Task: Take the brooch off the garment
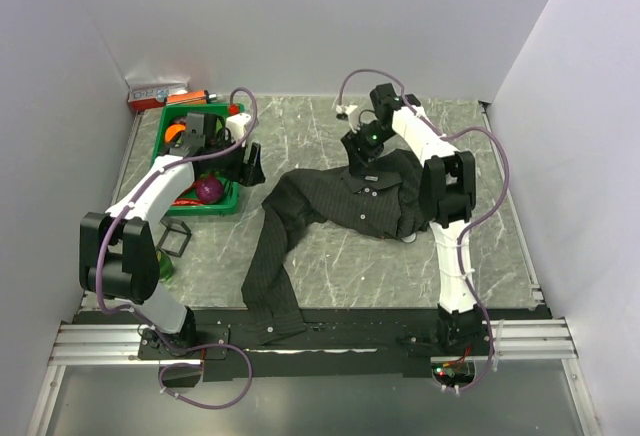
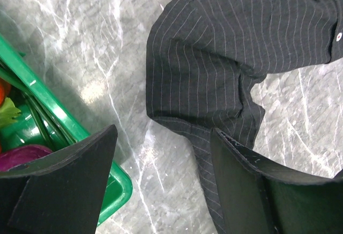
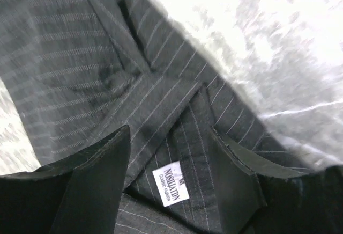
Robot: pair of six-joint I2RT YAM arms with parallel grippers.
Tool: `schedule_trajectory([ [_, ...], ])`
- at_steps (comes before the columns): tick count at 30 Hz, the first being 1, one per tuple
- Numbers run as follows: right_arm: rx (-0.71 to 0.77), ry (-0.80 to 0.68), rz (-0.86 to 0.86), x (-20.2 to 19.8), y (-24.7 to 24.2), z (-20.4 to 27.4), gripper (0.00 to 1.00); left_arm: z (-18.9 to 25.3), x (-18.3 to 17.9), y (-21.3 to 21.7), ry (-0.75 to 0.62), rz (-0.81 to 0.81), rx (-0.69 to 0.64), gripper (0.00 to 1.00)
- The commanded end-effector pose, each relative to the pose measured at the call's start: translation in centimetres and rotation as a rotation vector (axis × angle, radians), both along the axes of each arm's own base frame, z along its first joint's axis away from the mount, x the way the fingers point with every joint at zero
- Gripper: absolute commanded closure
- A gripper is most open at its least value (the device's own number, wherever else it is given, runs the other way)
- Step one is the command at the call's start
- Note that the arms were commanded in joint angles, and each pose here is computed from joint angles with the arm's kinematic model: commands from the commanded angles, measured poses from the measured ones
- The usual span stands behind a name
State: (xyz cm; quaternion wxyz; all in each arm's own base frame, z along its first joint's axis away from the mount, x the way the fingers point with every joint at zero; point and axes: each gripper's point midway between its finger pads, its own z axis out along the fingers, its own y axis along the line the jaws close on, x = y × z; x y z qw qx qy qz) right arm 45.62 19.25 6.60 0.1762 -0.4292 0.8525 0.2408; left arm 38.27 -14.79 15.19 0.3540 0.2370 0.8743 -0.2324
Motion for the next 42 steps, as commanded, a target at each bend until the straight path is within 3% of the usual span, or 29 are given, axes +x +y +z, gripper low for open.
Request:
schedule_trajectory([
  [1,0.030,0.069,-0.028,-0.2,1.6,0.7,0.35,1.2,0.0,0.3,-0.042,-0.008,0.009,0.24],
  [7,-0.015,0.217,-0.080,-2.1,1.5,-2.2,0.37,1.1,0.3,0.3,-0.033,-0.013,0.018,0.25],
  [13,-0.047,0.249,-0.084,-3.5,1.1,-2.9,0.41,1.2,0.5,0.1,-0.037,-0.018,0.012,0.24],
  [18,-0.005,0.218,-0.056,-3.1,1.7,-1.7,0.79,1.5,0.9,-0.1,-0.040,-0.017,-0.003,0.25],
  [20,0.046,0.138,-0.047,-1.8,2.5,1.2,0.95,1.6,1.0,-0.2,-0.041,-0.017,-0.006,0.25],
  [22,0.102,0.047,-0.058,-0.4,3.0,4.7,1.00,1.7,1.1,-0.2,-0.043,-0.018,-0.005,0.24],
  [27,0.371,-0.349,-0.059,1.3,4.2,20.7,1.00,1.9,1.6,-0.2,-0.059,-0.012,-0.007,0.24],
  [30,0.423,-0.452,-0.085,0.6,3.8,25.6,1.00,1.8,1.8,-0.5,-0.058,-0.021,-0.017,0.25],
  [32,0.414,-0.435,-0.115,0.4,3.7,25.4,1.00,1.8,2.1,-0.6,-0.056,-0.023,-0.020,0.24],
  [33,0.360,-0.405,-0.156,0.6,3.1,23.8,0.90,1.9,2.1,-0.8,-0.056,-0.028,-0.025,0.24],
  [34,0.320,-0.368,-0.182,0.7,2.8,22.0,0.60,1.8,2.2,-0.7,-0.052,-0.025,-0.026,0.24],
  [35,0.283,-0.321,-0.199,0.9,2.8,19.8,0.49,2.2,2.4,-0.8,-0.058,-0.025,-0.032,0.24],
  [36,0.229,-0.301,-0.233,1.2,2.1,18.0,0.43,2.2,2.4,-0.8,-0.059,-0.024,-0.033,0.24],
  [42,0.054,-0.165,-0.178,0.3,1.5,9.2,0.43,2.6,2.0,-0.6,-0.064,-0.023,-0.023,0.24],
])
